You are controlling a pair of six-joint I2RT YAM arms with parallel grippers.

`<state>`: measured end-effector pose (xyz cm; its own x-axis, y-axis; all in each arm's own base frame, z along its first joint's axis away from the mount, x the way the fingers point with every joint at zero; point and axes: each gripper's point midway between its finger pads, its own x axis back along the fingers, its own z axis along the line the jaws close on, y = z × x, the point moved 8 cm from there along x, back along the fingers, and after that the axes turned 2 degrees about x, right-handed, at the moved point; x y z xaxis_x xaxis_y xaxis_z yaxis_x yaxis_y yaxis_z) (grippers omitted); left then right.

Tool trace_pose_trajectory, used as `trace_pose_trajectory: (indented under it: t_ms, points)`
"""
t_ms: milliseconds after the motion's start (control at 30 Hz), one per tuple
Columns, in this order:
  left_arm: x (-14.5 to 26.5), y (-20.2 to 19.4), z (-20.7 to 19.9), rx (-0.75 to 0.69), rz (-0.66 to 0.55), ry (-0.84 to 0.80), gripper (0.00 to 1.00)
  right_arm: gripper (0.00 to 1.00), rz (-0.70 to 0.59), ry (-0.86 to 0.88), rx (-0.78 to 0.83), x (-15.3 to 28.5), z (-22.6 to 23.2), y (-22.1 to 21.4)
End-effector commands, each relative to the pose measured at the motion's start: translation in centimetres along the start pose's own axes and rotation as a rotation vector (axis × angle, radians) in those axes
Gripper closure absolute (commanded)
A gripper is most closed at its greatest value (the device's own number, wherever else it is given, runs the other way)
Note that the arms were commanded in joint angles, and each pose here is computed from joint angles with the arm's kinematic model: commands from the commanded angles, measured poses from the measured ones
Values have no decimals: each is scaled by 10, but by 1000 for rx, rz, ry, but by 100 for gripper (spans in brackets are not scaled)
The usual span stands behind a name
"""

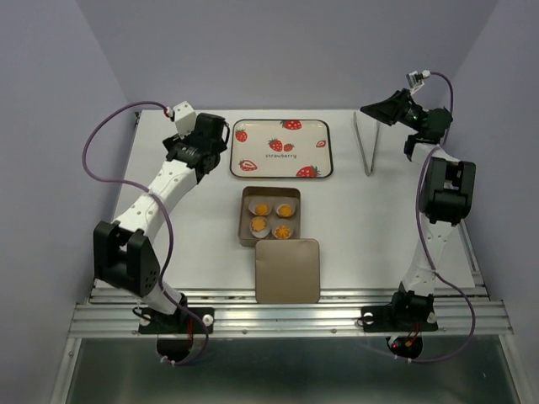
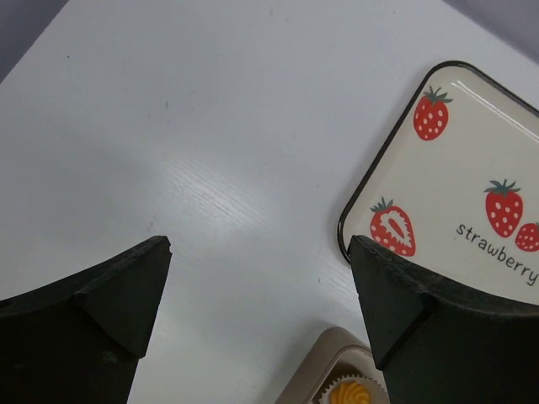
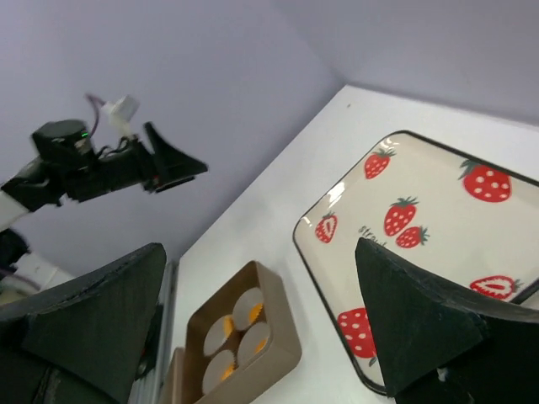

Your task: Pack the cookies

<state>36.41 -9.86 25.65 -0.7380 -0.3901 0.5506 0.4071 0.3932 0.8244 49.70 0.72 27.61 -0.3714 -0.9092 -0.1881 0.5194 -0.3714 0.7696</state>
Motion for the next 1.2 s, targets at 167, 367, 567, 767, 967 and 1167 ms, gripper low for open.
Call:
trace_pose_trajectory:
  t_ms: [167,367,567,767,967,1167]
  points:
    - [31,13,30,237,-300,-115,1,0,-268,-579,355,-28,-4,-5]
    - [30,1,34,123,-246,-108,1,0,-51,-1334,401,-5,6,-50]
    - [36,-18,31,174,-222,-214,1,0,-23,-1616,385,43,44,-78]
    - [56,-65,27,154,-146,-321,1,0,-194,-1563,202,63,83,-123]
    - [95,-103,66,176,-45,-480,1,0,-165,-1260,59,54,115,-162]
    - [114,-141,102,238,88,-621,1,0,-9,-1141,-154,58,136,-212]
